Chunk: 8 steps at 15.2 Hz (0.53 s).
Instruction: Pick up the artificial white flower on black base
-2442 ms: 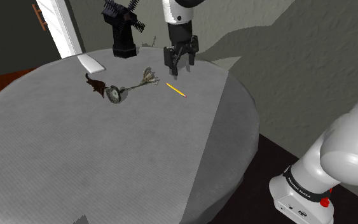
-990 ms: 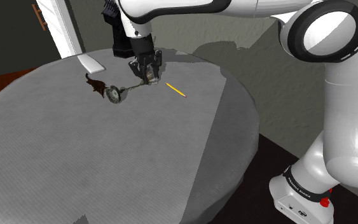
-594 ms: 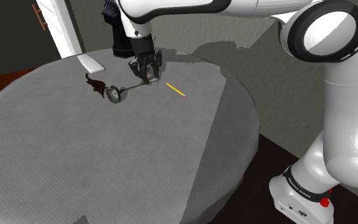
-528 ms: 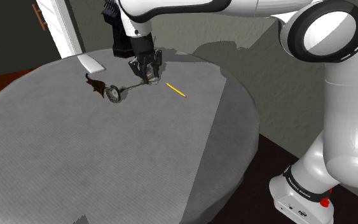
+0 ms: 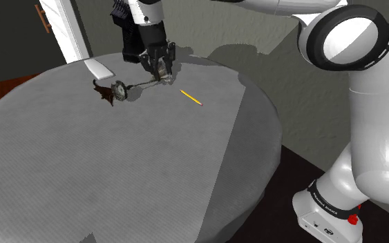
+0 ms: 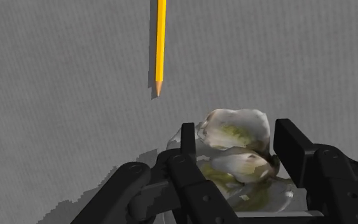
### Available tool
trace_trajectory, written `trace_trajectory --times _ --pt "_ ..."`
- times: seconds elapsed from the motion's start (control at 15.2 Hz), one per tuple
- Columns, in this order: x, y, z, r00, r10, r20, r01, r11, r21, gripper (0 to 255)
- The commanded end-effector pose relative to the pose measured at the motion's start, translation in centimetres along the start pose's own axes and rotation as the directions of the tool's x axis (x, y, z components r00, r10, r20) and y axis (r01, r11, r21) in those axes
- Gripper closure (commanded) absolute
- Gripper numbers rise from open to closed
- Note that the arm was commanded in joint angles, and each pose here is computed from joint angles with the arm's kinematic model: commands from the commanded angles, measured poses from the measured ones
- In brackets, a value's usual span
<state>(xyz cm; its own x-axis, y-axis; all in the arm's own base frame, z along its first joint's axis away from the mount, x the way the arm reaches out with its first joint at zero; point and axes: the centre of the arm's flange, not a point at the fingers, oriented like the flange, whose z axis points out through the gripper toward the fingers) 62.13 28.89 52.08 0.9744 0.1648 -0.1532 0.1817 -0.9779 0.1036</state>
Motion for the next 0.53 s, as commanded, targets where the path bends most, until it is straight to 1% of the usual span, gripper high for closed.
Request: trace_trajectory --times 0.0,0.33,0.46 --pt "-0.3 0.2 -1.0 1.0 0.0 0.0 0.0 1.0 0.0 255" --pt "-0.7 0.4 -3.6 1.0 0.0 0.0 0.0 1.0 0.0 255" --pt "-0.7 0.4 -3.7 1.0 0.0 0.0 0.0 1.0 0.0 255"
